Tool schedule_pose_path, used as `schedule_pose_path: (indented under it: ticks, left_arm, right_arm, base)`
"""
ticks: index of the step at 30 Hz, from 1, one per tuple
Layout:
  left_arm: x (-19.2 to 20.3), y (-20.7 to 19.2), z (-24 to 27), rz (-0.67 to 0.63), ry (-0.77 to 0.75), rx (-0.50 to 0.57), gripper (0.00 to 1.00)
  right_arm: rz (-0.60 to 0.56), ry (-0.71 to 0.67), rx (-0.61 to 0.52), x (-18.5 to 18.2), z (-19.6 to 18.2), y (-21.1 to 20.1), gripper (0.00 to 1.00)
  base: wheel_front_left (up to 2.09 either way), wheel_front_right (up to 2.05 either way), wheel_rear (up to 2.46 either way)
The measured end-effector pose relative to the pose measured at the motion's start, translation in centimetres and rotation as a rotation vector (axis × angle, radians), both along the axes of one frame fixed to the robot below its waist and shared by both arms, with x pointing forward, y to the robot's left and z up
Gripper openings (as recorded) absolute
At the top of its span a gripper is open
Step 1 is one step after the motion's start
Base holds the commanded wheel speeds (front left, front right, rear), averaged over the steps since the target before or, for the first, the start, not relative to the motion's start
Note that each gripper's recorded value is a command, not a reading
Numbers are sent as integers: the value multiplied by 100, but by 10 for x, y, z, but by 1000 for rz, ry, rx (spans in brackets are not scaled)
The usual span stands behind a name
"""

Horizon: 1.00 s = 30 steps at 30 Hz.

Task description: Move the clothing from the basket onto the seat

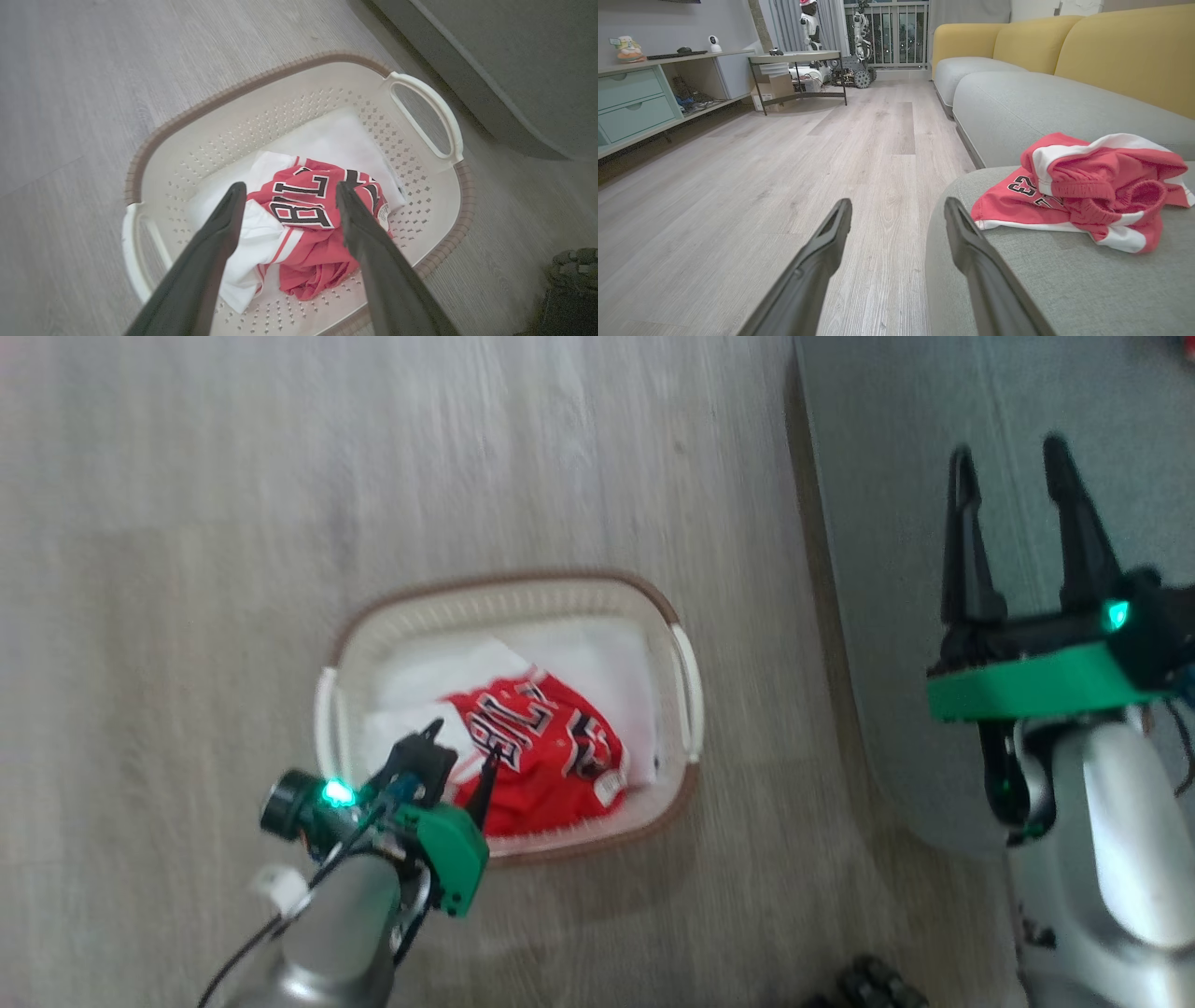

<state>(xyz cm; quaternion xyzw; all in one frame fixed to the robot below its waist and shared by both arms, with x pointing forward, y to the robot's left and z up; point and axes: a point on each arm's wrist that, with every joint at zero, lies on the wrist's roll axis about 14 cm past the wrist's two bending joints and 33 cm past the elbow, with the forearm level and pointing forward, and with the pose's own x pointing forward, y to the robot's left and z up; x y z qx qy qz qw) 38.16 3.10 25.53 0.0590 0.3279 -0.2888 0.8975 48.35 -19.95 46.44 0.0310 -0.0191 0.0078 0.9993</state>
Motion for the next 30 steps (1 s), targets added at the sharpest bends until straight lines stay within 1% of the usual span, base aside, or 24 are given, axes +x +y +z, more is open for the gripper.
schedule_pose_path:
  ticks: [7,10,14,18,22,30]
  left_arm:
    - [2,-24,-54,-148,98,42,100]
    - [-5,-30,-78,-209,154,69,100]
    - [-15,-43,-100,-284,198,73,100]
    - [-25,-51,-114,-329,246,72,100]
    - [-28,-55,-119,-355,261,68,100]
    - [-38,-54,-133,-424,320,137,100]
  right_arm:
    - [-1,32,-4,25,-28,-6,100]
    - [-5,44,-10,32,-38,-10,100]
    - [-18,68,-22,36,-51,-18,100]
    - [-29,88,-37,35,-60,-24,100]
    - [-36,100,-31,34,-65,-27,100]
    - [-19,104,-25,38,-68,-22,100]
  base:
    - [0,0,0]
    - [0,0,0]
    - [0,0,0]
    - [0,0,0]
    - [0,0,0]
    - [0,0,0]
